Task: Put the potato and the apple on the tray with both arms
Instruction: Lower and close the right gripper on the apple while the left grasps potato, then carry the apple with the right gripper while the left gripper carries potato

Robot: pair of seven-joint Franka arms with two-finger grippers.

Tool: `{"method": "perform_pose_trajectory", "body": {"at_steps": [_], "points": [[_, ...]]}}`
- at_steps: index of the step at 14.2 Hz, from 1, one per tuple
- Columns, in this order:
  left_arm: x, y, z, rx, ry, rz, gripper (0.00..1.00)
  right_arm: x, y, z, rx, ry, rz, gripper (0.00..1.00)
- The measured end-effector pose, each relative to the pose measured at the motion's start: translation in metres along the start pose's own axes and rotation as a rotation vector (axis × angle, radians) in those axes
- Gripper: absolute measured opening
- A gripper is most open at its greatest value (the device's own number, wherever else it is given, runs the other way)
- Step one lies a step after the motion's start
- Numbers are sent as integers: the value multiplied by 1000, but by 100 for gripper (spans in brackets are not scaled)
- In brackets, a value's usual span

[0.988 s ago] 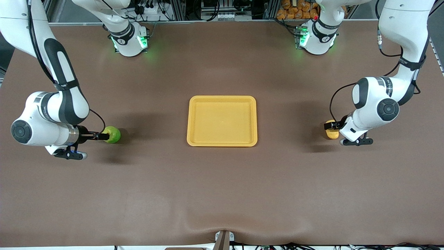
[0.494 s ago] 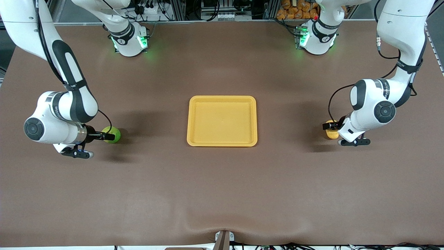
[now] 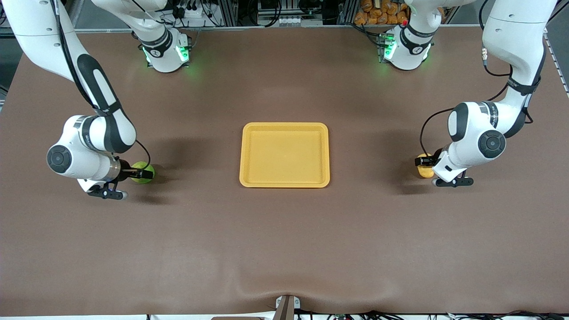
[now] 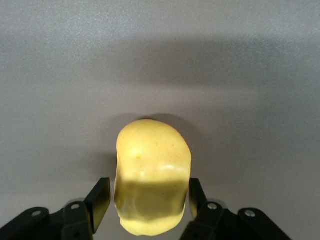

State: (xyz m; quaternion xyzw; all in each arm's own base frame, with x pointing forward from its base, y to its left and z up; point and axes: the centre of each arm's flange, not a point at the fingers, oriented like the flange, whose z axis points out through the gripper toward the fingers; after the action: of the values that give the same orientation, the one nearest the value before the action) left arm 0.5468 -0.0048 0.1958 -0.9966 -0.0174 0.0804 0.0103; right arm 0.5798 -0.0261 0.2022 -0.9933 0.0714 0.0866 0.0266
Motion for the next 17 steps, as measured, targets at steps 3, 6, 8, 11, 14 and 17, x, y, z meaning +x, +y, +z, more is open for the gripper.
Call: {"method": "perform_pose_trajectory", "body": {"at_steps": [3, 6, 8, 11, 14, 17], "points": [[1, 1, -1, 0, 4, 1, 56, 0, -2, -1, -1, 3, -4, 84], [3, 1, -3, -1, 12, 2, 54, 0, -3, -1, -1, -3, -5, 84], [5, 3, -5, -1, 18, 5, 54, 0, -6, -6, -1, -42, -10, 84], [6, 13, -11, -6, 30, 23, 54, 10, -12, -46, 1, -110, -20, 84], [6, 30, -22, -12, 42, 53, 54, 18, -17, -83, 4, -131, -28, 84], [6, 51, -38, -16, 34, 88, 54, 21, -20, -103, 6, -142, -35, 84]]}}
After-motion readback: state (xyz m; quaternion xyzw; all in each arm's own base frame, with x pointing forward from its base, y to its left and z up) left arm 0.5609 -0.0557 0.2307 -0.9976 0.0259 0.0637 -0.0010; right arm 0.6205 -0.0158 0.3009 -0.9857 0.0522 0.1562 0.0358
